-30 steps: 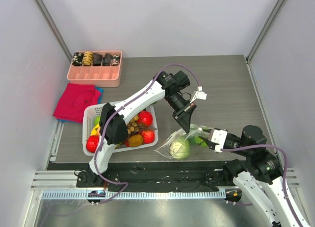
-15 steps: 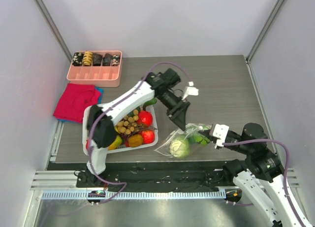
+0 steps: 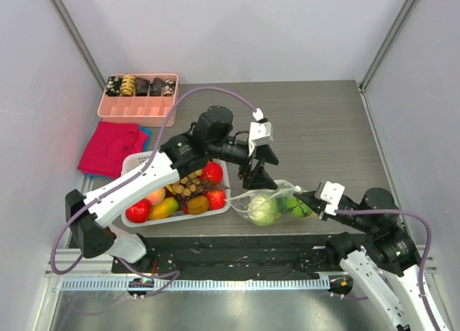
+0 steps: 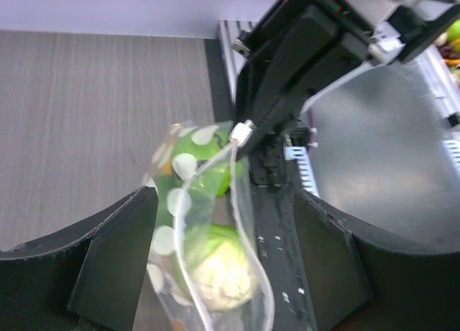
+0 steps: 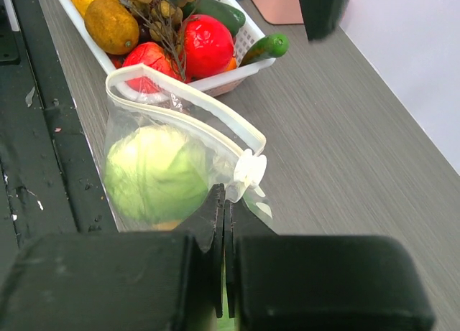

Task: Place the food in the zip-top bag and seal the zipper
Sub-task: Zip the zipper food storage bag at the center of the board, then place the zipper food storage bag at the center of the board, then reset both arms

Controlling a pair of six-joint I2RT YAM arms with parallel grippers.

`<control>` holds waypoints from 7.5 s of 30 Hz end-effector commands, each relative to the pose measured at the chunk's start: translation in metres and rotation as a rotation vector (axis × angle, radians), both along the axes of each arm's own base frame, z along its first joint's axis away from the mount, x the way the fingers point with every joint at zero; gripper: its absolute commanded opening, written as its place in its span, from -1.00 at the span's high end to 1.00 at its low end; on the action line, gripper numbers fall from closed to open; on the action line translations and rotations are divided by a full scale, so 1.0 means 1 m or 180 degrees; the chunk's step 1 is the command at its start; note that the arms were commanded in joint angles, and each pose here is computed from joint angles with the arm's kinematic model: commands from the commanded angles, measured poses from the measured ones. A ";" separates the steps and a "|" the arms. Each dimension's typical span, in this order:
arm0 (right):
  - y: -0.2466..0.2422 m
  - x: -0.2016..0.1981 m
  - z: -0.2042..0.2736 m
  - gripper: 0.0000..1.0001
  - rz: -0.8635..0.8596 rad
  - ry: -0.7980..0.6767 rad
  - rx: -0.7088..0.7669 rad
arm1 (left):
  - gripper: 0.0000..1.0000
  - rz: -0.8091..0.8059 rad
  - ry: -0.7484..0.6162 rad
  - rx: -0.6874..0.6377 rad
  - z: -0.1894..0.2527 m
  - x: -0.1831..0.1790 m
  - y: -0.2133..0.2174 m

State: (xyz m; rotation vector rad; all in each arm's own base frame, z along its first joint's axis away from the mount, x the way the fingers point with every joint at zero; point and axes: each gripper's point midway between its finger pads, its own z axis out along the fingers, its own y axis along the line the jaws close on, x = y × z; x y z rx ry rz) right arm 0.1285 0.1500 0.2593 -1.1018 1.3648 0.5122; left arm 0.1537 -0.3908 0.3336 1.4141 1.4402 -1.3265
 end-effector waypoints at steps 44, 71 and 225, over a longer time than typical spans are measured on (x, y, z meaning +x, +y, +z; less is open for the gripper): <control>-0.003 -0.008 0.030 0.98 0.0008 -0.0401 0.0180 | 0.97 -0.0756 -0.0891 0.0111 -0.038 -0.038 -0.052; -0.010 -0.009 0.034 0.98 -0.0097 -0.0502 0.0186 | 1.00 -0.0271 -0.0460 0.0702 -0.087 -0.011 -0.009; -0.051 0.124 0.046 -1.00 -0.2577 0.1234 0.1009 | -1.00 0.3796 0.1120 0.1319 -0.038 0.167 0.276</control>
